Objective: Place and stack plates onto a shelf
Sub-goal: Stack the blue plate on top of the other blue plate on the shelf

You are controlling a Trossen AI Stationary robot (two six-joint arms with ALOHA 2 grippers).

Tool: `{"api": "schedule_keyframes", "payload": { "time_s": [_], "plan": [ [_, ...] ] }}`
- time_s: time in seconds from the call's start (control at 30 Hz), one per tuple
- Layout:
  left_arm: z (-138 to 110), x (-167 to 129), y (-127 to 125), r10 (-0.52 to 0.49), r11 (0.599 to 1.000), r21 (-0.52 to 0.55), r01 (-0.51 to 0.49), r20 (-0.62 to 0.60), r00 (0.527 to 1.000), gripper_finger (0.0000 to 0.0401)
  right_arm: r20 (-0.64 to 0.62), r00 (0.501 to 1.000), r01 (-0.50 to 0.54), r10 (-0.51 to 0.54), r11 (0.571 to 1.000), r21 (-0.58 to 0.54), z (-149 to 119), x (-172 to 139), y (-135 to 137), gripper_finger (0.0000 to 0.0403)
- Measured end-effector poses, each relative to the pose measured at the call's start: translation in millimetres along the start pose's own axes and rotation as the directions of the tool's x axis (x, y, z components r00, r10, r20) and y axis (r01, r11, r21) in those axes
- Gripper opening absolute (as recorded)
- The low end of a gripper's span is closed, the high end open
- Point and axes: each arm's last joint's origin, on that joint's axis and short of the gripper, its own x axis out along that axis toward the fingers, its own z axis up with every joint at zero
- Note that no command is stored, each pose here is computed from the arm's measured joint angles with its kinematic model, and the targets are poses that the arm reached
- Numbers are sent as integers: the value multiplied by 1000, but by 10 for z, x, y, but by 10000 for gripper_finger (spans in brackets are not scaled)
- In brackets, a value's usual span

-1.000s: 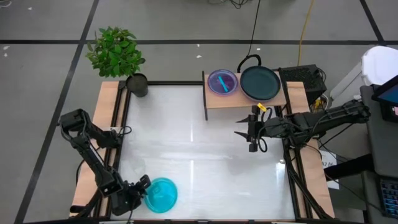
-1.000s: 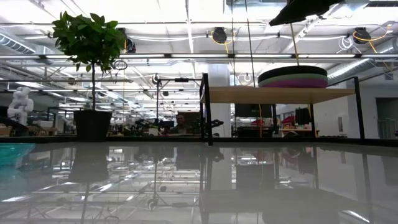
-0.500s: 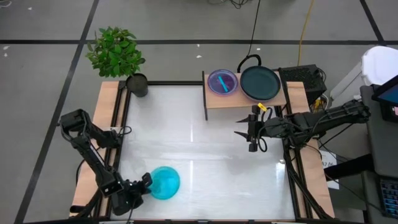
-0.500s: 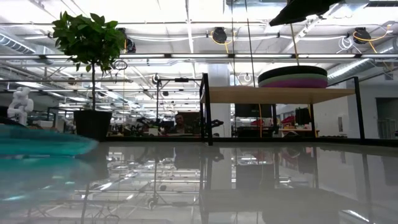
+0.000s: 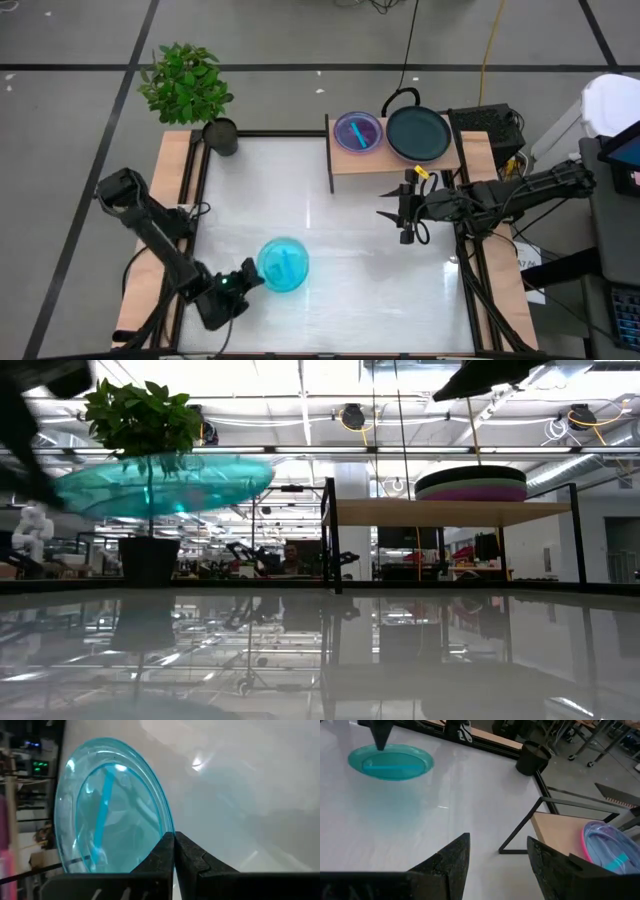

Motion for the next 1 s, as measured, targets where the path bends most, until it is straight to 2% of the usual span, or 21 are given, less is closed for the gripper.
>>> {"api": "schedule_keyframes", "payload": {
  "time_s": [0.2, 0.33, 0.43, 0.67, 0.77, 1.0],
  "plan": [
    [-109, -21, 582, 116, 993, -21, -115, 35, 993, 6, 20, 998, 68, -67, 998, -17, 27, -13, 2, 180],
    [-286, -64, 1017, 228, 971, -82, -225, 26, 973, 6, 27, 996, 85, -85, 996, 9, 36, -22, 13, 180],
    [-428, -106, 1301, 274, 955, -137, -264, 65, 959, 6, 15, 997, 79, -80, 996, 45, 24, -22, 17, 180],
    [-757, -151, 1883, 442, 886, -234, -399, 175, 880, 6, -11, 997, 76, -75, 996, 54, -5, -22, 21, 180],
    [-917, -128, 2087, 464, 873, -261, -412, 187, 866, 5, -11, 997, 75, -74, 995, 69, -5, -22, 21, 180],
    [-1153, 27, 2504, 489, 847, -304, -436, 124, 864, 5, -19, 997, 74, -73, 995, 61, -12, -10, 27, 180]
  ]
}}
